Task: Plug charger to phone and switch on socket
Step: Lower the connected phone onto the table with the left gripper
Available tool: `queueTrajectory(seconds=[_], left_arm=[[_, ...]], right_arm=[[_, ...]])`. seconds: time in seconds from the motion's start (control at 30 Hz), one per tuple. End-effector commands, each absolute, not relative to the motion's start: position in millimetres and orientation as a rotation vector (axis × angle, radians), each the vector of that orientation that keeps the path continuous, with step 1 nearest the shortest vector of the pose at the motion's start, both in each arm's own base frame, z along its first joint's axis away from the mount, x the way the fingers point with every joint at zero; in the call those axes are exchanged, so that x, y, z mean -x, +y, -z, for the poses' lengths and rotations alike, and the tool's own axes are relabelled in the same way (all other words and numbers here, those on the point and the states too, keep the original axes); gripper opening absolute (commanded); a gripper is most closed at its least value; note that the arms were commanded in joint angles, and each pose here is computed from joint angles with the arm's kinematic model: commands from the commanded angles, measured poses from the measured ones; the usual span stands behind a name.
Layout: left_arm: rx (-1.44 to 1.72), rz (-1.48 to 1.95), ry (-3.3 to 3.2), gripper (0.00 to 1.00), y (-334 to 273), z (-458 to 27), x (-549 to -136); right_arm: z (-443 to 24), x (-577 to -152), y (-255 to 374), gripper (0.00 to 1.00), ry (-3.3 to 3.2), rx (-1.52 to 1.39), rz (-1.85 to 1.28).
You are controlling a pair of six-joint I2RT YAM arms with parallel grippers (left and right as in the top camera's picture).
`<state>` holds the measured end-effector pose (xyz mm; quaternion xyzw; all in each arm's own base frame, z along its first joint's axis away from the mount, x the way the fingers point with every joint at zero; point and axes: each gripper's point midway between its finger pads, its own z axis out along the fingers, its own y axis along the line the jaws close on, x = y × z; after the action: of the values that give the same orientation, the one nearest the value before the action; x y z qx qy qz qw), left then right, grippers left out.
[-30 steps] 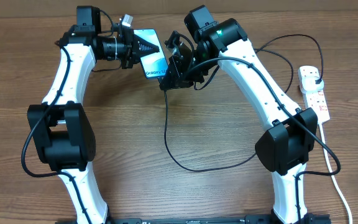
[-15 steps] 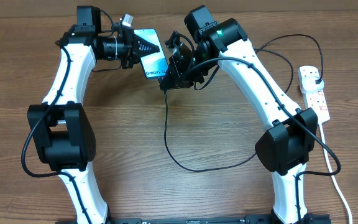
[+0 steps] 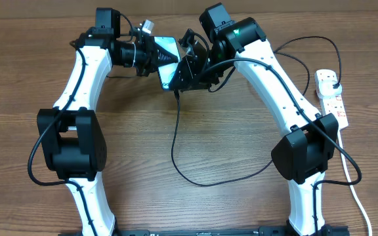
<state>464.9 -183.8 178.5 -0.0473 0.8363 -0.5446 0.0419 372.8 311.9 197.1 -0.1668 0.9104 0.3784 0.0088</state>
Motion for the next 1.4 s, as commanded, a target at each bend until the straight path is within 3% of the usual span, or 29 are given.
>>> queueTrajectory(seconds=[0.0, 0.33, 0.57, 0.83, 1.37], left_arm=[[0.048, 1.604, 2.567, 0.04, -188, -177, -460], [0.003, 1.278, 2.732, 0.04, -150, -139, -450], [-0.055, 1.208, 2.711, 0.04, -118, -134, -452], [-0.111, 1.159, 2.673, 0.04, -86, -127, -457], [0.092, 1.29, 2.887, 0.04, -84, -12, -446]], right_arm=[[-215, -375, 306, 0.41, 2.78, 0.562, -1.151], [-209, -376, 299, 0.44, 2.816, 0.544, -1.084], [-207, -375, 297, 0.51, 2.827, 0.539, -1.065], [-206, -373, 296, 0.52, 2.841, 0.536, -1.062], [-203, -374, 292, 0.53, 2.857, 0.527, -1.018]])
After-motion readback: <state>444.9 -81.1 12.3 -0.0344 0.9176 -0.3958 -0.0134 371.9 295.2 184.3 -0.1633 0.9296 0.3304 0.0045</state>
